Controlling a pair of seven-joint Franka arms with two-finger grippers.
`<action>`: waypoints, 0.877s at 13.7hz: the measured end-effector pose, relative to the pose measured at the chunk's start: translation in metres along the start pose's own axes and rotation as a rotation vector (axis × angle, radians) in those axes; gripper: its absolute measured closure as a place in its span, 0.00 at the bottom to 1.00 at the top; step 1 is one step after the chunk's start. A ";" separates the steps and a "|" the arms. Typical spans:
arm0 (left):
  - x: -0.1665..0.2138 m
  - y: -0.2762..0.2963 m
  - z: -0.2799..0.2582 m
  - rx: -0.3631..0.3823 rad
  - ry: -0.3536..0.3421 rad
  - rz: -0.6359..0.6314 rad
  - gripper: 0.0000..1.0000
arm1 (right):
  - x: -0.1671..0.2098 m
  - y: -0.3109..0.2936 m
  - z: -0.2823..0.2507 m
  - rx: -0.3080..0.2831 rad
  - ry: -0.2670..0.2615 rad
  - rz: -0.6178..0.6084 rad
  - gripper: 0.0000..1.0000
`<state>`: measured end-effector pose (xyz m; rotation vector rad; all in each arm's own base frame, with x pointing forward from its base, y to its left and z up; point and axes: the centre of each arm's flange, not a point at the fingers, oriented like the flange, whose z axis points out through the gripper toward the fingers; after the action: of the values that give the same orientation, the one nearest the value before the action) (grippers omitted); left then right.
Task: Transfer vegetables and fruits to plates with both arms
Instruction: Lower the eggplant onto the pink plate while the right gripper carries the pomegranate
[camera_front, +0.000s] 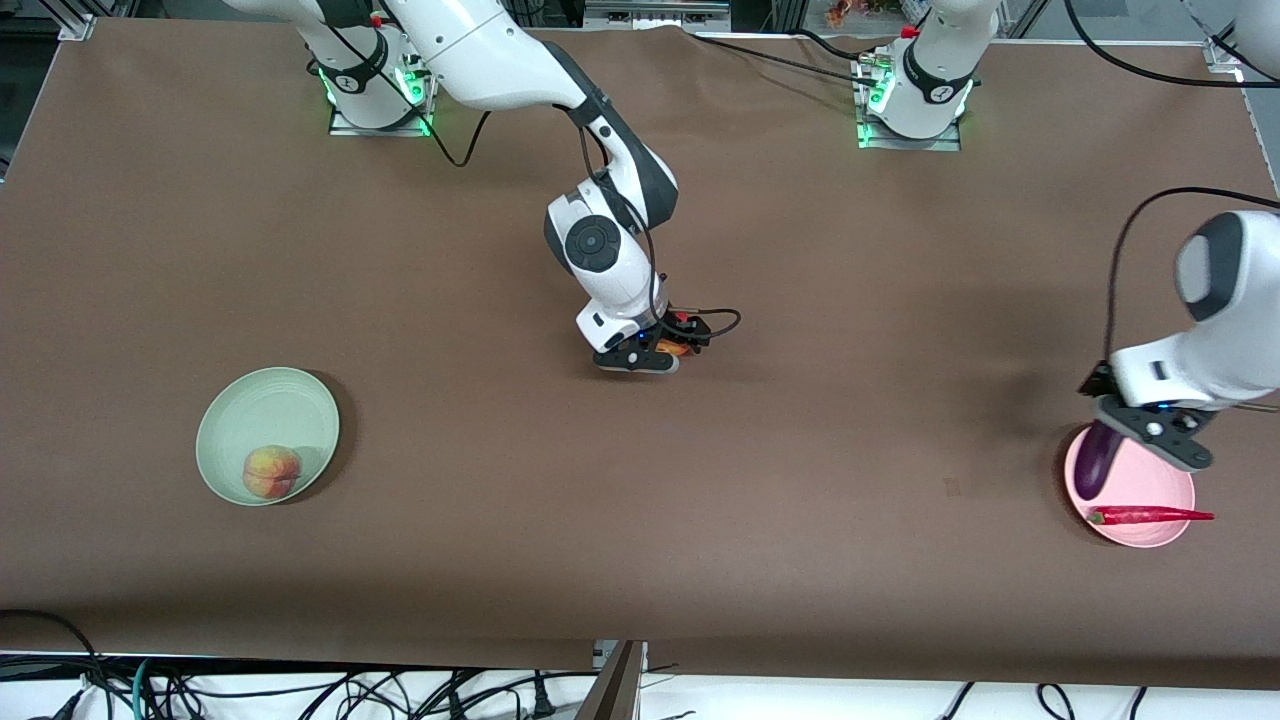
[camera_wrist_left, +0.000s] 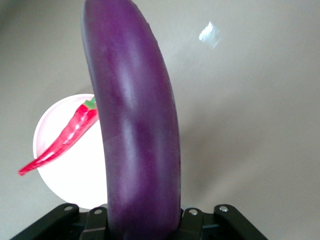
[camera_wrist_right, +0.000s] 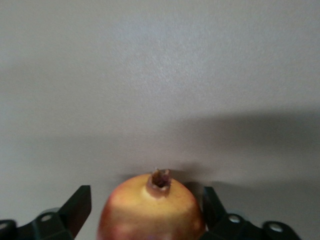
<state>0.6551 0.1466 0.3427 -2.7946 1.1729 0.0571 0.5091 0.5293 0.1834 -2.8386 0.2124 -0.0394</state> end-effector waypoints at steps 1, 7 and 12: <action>-0.010 -0.017 0.010 -0.004 0.008 0.078 0.91 | 0.001 0.000 0.000 0.002 0.004 0.000 0.19; -0.013 -0.077 0.082 0.121 0.005 0.447 0.91 | 0.017 0.009 -0.009 -0.039 0.014 -0.014 0.19; -0.021 -0.082 0.127 0.143 -0.011 0.491 0.79 | 0.140 0.123 -0.118 -0.180 -0.089 -0.173 0.19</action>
<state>0.7003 0.2333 0.2253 -2.3223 1.7519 0.0276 0.6249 0.3582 0.2612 -3.0217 -0.0513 0.0731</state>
